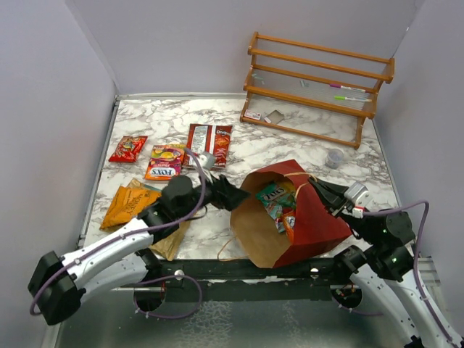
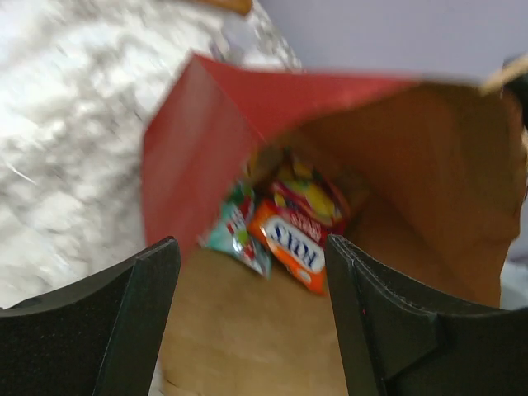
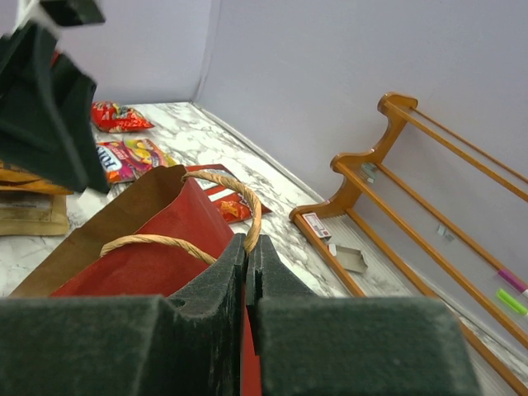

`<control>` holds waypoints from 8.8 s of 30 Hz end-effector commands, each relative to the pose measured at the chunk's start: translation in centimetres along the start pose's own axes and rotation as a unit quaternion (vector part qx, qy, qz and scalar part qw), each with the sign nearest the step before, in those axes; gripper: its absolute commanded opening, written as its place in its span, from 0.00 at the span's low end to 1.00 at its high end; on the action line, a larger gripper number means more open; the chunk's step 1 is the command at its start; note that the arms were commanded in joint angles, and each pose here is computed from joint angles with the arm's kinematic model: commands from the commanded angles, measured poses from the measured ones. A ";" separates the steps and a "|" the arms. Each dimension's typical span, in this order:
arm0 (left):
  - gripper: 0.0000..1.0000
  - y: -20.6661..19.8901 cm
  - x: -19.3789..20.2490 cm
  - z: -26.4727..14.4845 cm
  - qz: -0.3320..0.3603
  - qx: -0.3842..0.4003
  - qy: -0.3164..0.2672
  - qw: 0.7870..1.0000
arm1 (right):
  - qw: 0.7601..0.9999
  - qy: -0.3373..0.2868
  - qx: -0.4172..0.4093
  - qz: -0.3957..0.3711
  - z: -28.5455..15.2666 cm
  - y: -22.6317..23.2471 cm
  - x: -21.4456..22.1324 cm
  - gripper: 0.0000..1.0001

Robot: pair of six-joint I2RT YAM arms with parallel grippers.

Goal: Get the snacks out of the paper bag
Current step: Take out the snack from the paper bag, then place the snack at the center of the board, then take out the snack from the paper bag.

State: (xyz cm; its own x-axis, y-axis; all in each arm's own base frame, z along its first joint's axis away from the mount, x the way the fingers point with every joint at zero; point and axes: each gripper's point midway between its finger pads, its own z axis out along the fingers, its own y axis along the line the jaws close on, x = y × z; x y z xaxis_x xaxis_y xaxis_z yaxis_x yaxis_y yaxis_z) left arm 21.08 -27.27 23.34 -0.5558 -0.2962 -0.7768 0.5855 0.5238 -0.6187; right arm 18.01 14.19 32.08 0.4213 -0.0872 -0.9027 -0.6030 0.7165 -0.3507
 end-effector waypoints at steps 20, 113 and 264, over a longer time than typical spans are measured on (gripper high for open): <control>0.71 -3.1 11.9 5.8 0.125 -0.135 -0.022 0.983 | 1.000 0.009 0.002 0.006 0.5 -0.1 0.5 0.02; 0.00 -4.7 5.5 7.0 -0.041 -0.053 -0.141 0.988 | 1.000 -0.001 0.007 0.001 0.2 -0.2 0.1 0.02; 0.69 -5.5 -8.2 -2.9 0.208 0.134 -0.001 0.969 | 0.994 0.091 0.013 -0.054 -2.2 -1.8 -0.3 0.02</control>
State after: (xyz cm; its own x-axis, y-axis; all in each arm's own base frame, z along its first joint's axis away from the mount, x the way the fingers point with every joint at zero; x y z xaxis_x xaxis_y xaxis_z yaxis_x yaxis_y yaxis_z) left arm 25.91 -23.06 30.44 -0.3380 -0.0456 -0.9401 0.7416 0.6021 -0.2958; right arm 16.79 10.48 32.80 0.3596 -0.3032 -0.8825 -0.5137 0.7252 -0.4585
